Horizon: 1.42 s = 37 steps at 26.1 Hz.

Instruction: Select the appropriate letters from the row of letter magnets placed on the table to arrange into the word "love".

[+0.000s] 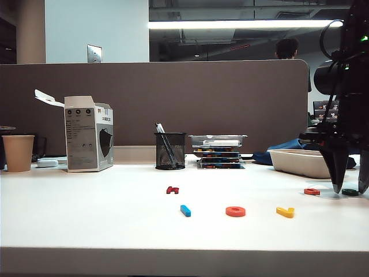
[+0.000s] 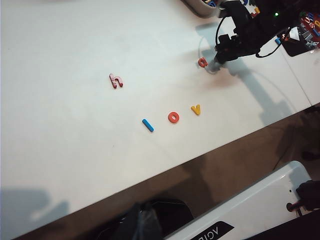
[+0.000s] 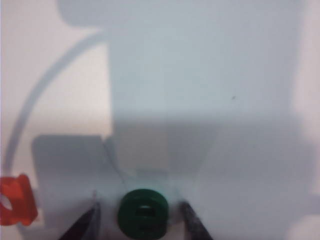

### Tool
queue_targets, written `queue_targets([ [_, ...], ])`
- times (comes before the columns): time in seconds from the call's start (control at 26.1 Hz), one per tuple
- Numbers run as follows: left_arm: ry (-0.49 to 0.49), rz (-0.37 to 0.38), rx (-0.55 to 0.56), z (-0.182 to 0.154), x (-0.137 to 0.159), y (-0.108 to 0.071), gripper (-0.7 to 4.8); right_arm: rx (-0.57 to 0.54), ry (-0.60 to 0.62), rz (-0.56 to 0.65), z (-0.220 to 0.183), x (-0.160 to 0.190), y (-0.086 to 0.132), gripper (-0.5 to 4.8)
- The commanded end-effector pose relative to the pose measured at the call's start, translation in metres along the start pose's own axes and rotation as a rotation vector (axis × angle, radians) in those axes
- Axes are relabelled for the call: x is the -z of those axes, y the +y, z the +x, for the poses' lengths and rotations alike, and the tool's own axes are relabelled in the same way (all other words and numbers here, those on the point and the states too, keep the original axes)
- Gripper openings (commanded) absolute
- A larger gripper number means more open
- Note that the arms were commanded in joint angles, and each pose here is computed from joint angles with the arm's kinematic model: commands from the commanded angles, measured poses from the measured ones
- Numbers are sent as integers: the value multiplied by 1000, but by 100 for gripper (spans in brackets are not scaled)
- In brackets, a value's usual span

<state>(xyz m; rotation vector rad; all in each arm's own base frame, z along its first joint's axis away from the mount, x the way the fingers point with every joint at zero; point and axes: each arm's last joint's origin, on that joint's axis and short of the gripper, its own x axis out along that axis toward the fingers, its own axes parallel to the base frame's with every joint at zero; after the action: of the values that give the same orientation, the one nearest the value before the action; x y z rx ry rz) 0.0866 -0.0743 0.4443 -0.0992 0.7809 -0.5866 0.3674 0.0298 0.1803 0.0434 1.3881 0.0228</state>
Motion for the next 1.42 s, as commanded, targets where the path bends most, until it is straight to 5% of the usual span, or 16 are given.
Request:
queue_targets([
  [0.04,-18,5,2,-2,-1,0,-5,-1,10,-3,0,1,0,208],
  [1.0,-21,5,3,-2,-2,0,-5,-1,-1,-3,1,0,0,103],
  [1.42,-20,5,3,-2,-2,0,-5,2,-1,-2,1,0,0,102],
])
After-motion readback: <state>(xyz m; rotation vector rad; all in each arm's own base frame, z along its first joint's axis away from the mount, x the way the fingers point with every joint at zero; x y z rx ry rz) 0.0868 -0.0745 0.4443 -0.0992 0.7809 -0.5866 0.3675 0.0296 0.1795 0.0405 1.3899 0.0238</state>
